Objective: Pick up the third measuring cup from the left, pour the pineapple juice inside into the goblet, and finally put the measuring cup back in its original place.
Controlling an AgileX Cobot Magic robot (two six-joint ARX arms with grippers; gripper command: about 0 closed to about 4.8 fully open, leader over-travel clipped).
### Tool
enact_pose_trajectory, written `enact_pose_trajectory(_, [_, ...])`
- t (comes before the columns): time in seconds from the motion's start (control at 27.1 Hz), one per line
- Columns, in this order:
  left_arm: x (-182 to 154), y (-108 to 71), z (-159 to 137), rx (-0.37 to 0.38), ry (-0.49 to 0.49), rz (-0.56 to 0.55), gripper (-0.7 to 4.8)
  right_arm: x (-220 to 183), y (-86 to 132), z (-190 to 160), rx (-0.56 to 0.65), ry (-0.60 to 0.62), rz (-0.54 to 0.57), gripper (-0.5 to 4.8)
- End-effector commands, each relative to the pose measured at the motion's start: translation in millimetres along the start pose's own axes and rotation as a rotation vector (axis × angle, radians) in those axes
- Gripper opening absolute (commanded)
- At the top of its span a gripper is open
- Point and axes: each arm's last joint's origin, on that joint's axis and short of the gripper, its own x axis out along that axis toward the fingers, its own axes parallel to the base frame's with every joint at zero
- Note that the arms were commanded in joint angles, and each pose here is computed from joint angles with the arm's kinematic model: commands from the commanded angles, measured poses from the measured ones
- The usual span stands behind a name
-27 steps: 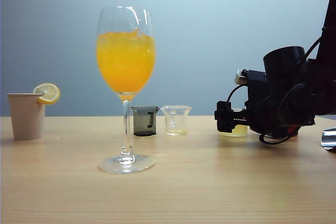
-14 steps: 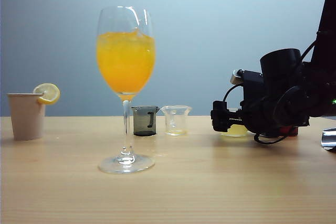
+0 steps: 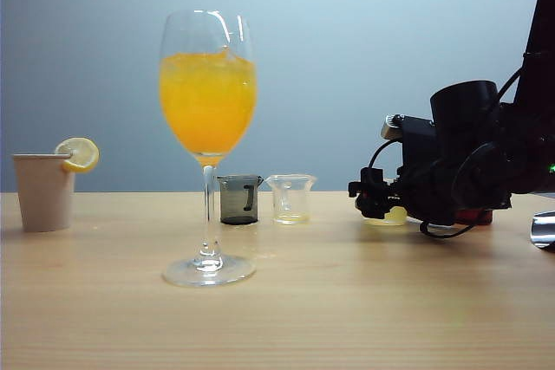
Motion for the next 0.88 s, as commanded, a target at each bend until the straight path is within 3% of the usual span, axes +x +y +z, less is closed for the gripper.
enact_pose_trajectory(0.04, [-2, -0.8, 3, 0.008, -0.021, -0.006, -0.05, -1, 2, 3, 0.006, -0.003, 0.033, 1.98])
enact_pose_trajectory(0.88, [-2, -0.9, 4, 0.009, -0.023, -0.006, -0.05, -23, 13, 67, -0.003, -0.091, 0.087, 1.97])
